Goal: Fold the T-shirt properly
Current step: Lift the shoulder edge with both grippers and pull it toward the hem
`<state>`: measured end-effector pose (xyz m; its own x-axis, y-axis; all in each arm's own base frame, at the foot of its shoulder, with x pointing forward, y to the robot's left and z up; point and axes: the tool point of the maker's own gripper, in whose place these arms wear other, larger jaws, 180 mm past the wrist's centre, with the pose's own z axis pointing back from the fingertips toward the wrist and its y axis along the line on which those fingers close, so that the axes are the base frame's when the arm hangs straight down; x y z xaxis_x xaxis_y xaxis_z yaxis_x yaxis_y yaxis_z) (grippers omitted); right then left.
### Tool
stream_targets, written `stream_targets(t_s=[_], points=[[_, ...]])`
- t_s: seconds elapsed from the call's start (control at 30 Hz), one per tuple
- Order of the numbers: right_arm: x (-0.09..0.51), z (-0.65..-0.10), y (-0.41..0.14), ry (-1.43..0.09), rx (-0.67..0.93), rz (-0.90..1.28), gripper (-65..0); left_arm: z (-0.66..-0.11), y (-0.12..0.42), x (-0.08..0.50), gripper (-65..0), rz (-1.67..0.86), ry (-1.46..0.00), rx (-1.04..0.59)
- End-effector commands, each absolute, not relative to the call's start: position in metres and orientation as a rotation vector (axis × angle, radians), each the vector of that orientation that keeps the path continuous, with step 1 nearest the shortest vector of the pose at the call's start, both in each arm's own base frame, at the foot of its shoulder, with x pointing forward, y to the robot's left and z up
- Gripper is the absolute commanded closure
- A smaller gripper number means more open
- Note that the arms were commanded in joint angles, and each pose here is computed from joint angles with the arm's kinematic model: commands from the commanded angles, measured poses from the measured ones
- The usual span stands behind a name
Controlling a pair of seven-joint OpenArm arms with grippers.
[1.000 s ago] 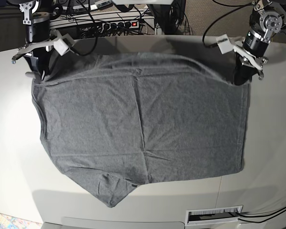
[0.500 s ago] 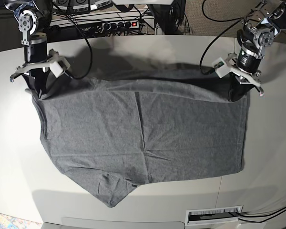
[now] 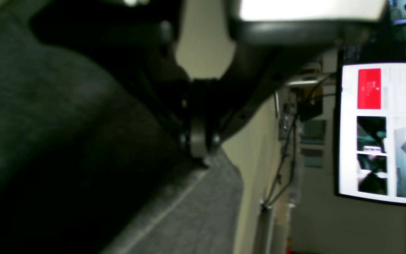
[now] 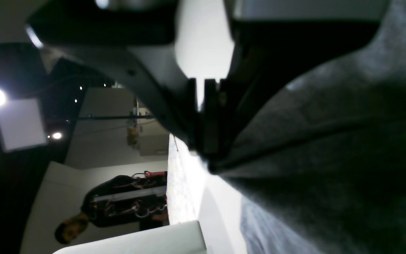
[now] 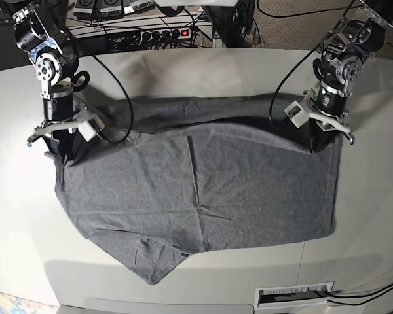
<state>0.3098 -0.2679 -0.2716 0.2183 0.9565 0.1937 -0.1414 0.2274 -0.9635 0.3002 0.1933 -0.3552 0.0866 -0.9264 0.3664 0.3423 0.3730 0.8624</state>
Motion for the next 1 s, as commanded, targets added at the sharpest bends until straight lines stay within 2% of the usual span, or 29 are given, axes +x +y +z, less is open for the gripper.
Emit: stream_targets(t_s=[0.0,0.33,0.57,0.97], points=[[0.321,-0.253,-0.274,-1.075,-1.085,0.971,0.0,-0.342,0.199,0.310,0.0,-1.057,-1.127,0.725],[0.357,-0.238,-0.300,-1.097,-1.077,0.833,0.0,-0.356,0.222,0.326,0.0,-1.032,-1.083,0.748],[0.356,-0.251,-0.297,-1.071,-1.006,0.831,0.0,-0.348,0.220,0.335,0.0,-1.021,-1.108,0.758],[0.356,-0.253,-0.295,-1.076,-0.995,0.821,0.0,-0.342,0.219,0.341,0.0,-1.003,-1.128,0.750]])
